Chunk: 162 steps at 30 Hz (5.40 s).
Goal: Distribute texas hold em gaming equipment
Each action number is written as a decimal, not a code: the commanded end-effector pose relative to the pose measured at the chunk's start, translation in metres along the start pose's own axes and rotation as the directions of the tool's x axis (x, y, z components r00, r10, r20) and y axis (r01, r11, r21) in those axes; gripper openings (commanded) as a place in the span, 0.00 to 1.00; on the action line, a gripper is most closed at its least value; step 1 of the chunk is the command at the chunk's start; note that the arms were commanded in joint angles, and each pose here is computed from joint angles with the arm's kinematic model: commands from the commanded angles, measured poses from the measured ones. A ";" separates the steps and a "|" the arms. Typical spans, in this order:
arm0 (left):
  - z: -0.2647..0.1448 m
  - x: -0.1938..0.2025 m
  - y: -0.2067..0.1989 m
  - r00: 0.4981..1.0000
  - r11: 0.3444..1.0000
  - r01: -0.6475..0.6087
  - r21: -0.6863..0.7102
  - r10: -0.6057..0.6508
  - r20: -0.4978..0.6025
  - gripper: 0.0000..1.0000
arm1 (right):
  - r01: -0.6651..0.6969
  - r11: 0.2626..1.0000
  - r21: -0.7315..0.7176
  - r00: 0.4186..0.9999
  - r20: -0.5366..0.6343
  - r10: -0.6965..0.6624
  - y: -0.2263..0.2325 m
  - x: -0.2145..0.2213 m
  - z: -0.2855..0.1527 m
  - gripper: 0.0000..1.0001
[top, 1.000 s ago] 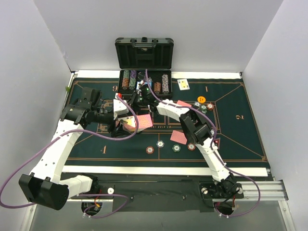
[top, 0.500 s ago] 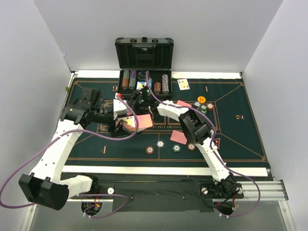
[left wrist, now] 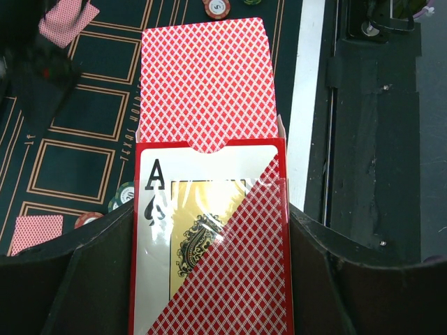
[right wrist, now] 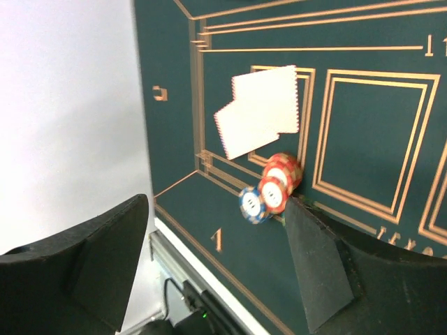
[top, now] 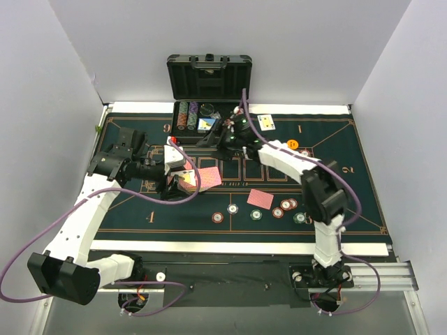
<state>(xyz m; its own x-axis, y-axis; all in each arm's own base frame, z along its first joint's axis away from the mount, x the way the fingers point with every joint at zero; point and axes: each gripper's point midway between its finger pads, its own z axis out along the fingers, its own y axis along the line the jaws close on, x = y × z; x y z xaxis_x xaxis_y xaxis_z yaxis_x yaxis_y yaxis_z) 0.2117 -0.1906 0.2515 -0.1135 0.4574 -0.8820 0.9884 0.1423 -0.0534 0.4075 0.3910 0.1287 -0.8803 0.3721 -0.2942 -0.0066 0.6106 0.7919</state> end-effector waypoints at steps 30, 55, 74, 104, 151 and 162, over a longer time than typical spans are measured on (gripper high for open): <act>-0.003 -0.019 -0.001 0.996 0.998 -0.063 0.013 0.062 0.071 0.02 | 0.044 0.936 -0.349 0.992 -0.095 -0.082 0.094 0.092 -0.191 0.70; -0.005 -0.030 0.003 0.987 0.997 -0.062 -0.047 0.068 0.147 0.02 | 0.059 0.943 -0.328 0.989 -0.107 -0.100 0.087 0.100 -0.198 0.24; -0.004 -0.033 0.002 0.979 0.999 -0.042 -0.033 0.047 0.196 0.02 | 0.110 0.965 -0.239 0.990 -0.055 -0.127 0.069 0.078 -0.217 0.24; -0.003 -0.032 0.002 0.979 0.998 -0.047 -0.035 0.053 0.195 0.02 | 0.045 0.939 -0.342 0.999 0.038 -0.033 0.097 0.039 -0.250 0.00; -0.007 -0.031 0.005 0.983 0.997 -0.061 -0.048 0.068 0.173 0.02 | -0.155 0.851 0.501 0.963 0.270 0.016 -0.222 -0.130 -0.095 0.10; -0.007 -0.031 0.004 0.982 0.997 -0.059 -0.050 0.067 0.176 0.02 | -0.091 0.881 0.463 0.957 0.286 -0.051 -0.160 -0.131 -0.136 0.52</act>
<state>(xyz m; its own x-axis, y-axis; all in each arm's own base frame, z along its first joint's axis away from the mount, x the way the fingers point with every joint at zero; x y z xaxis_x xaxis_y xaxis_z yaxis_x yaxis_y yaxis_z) 0.2200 -0.1956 0.2594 -0.1024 0.3415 -0.9343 0.9817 0.1861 -0.0395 0.4599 0.1450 0.0367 -0.7531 0.5378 -0.3789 0.3653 0.8208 0.4390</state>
